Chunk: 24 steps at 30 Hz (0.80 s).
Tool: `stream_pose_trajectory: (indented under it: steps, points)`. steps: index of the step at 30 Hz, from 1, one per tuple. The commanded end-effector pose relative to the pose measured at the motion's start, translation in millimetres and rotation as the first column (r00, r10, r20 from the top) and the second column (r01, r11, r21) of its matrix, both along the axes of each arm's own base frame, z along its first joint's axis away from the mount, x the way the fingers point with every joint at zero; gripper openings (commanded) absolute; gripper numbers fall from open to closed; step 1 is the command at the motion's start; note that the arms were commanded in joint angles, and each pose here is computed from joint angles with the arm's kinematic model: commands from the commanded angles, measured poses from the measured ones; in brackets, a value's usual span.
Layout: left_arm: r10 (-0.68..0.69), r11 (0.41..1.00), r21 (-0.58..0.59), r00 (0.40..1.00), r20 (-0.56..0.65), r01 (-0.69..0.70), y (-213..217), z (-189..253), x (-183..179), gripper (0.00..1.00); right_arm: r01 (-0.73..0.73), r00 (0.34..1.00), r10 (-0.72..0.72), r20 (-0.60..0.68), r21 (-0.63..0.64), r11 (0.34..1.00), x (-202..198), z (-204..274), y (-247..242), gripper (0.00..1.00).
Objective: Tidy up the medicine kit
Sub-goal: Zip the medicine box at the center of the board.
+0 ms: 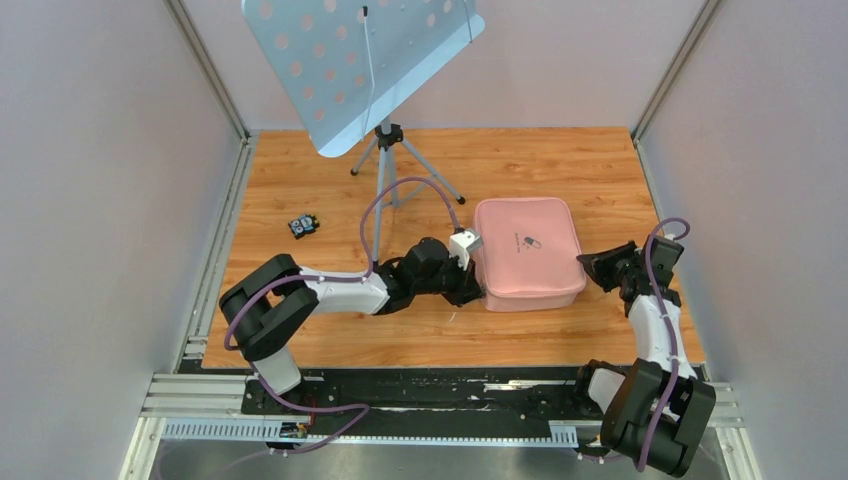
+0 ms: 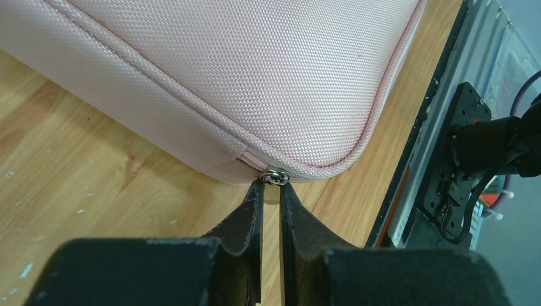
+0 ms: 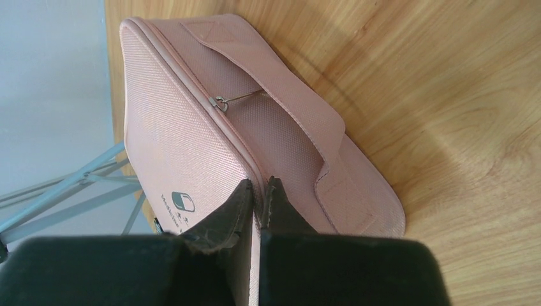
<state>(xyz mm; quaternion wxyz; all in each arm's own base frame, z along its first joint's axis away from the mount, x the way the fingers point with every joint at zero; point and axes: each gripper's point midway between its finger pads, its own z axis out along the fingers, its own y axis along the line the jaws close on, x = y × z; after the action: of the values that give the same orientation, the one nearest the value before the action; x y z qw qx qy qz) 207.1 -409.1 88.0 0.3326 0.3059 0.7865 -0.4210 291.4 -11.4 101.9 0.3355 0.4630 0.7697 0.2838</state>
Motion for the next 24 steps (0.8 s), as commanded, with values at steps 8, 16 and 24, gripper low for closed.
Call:
stream_pose_trajectory:
  steps: [8,16,24]
  points:
    - [-0.129,0.986,-0.104,0.992,-0.011,0.128,-50.4,44.3,-56.1,0.00,0.027,1.000,-0.027,-0.011,0.017,0.999,-0.5,1.3,8.9,0.00]
    - [-0.109,0.994,-0.014,0.993,0.052,0.110,-41.7,56.8,-48.1,0.48,0.033,0.999,-0.034,-0.004,-0.185,0.982,-1.7,28.1,-16.4,0.63]
    - [0.028,0.991,0.126,0.993,0.118,-0.043,3.1,69.6,-31.8,0.67,0.029,0.999,-0.024,0.024,-0.271,0.962,-7.5,56.6,-23.5,0.67]
